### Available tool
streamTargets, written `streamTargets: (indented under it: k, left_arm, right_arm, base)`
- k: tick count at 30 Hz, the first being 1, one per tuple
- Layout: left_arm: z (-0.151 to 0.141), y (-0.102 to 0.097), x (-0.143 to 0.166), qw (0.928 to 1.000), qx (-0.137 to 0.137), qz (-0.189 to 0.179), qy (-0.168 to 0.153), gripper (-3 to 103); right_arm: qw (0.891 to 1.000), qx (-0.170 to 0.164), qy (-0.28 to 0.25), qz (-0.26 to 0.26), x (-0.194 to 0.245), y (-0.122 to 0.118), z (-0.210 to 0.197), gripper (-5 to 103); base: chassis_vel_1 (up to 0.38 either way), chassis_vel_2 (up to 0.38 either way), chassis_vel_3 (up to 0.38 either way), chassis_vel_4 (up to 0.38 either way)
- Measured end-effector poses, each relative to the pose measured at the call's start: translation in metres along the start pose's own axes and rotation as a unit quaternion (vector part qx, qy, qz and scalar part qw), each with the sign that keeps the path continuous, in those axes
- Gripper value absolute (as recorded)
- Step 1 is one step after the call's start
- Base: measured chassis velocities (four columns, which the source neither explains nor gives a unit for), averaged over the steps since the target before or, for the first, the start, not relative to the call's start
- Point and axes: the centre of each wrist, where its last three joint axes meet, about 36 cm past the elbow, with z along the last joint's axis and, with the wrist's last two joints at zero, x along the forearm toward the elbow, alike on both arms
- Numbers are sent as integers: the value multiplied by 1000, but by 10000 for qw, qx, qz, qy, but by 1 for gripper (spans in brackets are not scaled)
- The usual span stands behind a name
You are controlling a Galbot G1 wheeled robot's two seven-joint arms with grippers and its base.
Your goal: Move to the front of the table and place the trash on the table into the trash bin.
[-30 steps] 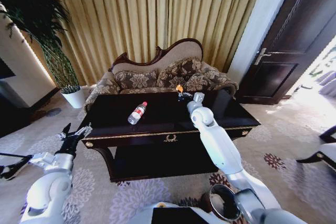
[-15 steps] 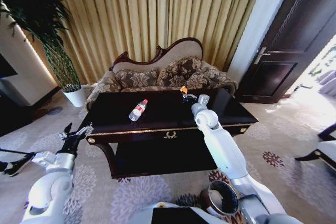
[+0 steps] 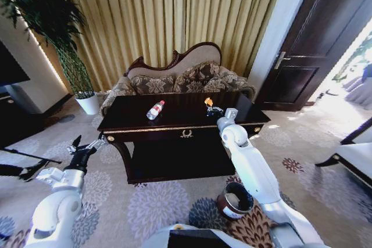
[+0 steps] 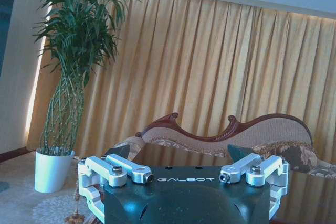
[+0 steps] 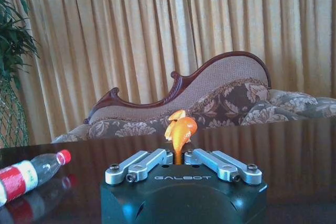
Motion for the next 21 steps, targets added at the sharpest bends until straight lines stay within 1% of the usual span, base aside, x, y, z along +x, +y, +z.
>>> streamTargets:
  k: [8, 16, 18, 19, 20, 21]
  left_arm:
    - [0, -1, 2, 10000, 5, -2, 3, 100]
    - [1, 0, 3, 10000, 10, -32, 15, 100]
    - [1, 1, 2, 10000, 6, -49, 16, 100]
    - [1, 1, 2, 10000, 6, -49, 16, 100]
    - [2, 2, 2, 10000, 7, -55, 20, 100]
    - [3, 3, 2, 10000, 7, -56, 21, 100]
  right_arm:
    - [10000, -41, -10, -40, 5, -3, 8, 5]
    - [9999, -60, 113, -26, 9, -13, 25, 5]
    - [9998, -42, 191, 87, 10, -25, 43, 5]
    - [9998, -42, 191, 87, 10, -25, 43, 5]
    - [9994, -11, 288, 189, 10, -35, 57, 5]
    - [9992, 5, 334, 242, 9, -39, 63, 5]
  base:
    - [133, -140, -136, 134]
    - [22, -15, -26, 22]
    - [0, 0, 0, 0]
    - [0, 0, 0, 0]
    - [0, 0, 0, 0]
    - [0, 0, 0, 0]
